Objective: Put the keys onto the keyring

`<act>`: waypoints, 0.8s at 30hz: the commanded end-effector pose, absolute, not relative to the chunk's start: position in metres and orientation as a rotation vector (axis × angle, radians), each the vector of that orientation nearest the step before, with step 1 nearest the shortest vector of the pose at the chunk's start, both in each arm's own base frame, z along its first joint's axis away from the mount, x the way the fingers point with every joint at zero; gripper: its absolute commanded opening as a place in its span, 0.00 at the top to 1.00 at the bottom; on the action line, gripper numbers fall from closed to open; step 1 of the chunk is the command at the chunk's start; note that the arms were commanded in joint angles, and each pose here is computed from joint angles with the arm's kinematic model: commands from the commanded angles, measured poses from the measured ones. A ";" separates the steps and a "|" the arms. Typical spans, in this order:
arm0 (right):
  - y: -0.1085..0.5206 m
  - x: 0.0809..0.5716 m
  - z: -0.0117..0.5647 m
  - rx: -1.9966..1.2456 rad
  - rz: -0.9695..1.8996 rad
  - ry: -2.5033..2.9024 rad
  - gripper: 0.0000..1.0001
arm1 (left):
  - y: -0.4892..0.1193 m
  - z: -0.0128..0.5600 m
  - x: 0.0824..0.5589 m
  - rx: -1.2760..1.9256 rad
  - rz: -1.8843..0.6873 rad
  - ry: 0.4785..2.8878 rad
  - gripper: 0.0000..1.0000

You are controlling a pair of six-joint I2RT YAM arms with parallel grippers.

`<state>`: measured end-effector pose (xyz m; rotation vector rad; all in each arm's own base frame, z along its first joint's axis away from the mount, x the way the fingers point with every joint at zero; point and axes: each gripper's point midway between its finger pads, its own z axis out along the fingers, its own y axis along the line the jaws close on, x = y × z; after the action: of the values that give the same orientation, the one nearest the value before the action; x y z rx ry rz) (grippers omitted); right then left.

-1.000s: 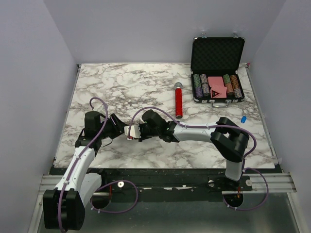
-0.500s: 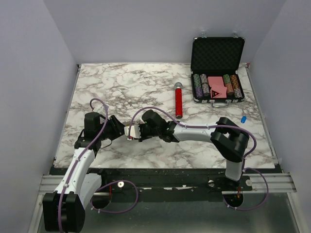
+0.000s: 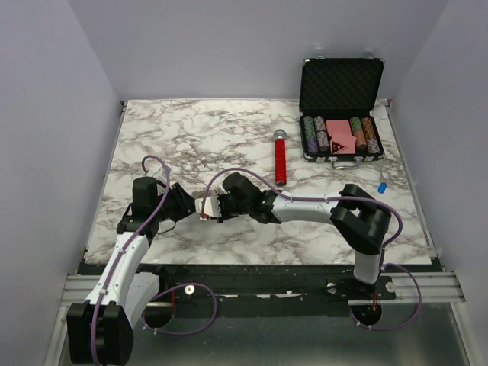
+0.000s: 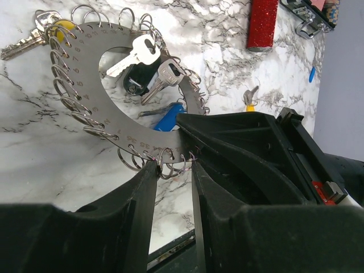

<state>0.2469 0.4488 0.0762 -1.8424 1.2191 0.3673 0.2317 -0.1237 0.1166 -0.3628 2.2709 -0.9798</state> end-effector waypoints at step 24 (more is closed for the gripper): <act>0.444 0.235 0.066 -1.864 0.425 1.273 0.79 | -0.119 0.120 0.238 -0.353 -0.947 2.262 0.75</act>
<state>0.2469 0.4488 0.0762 -1.8424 1.2191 0.3673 0.2320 -0.1233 0.1140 -0.3659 2.2804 -0.9752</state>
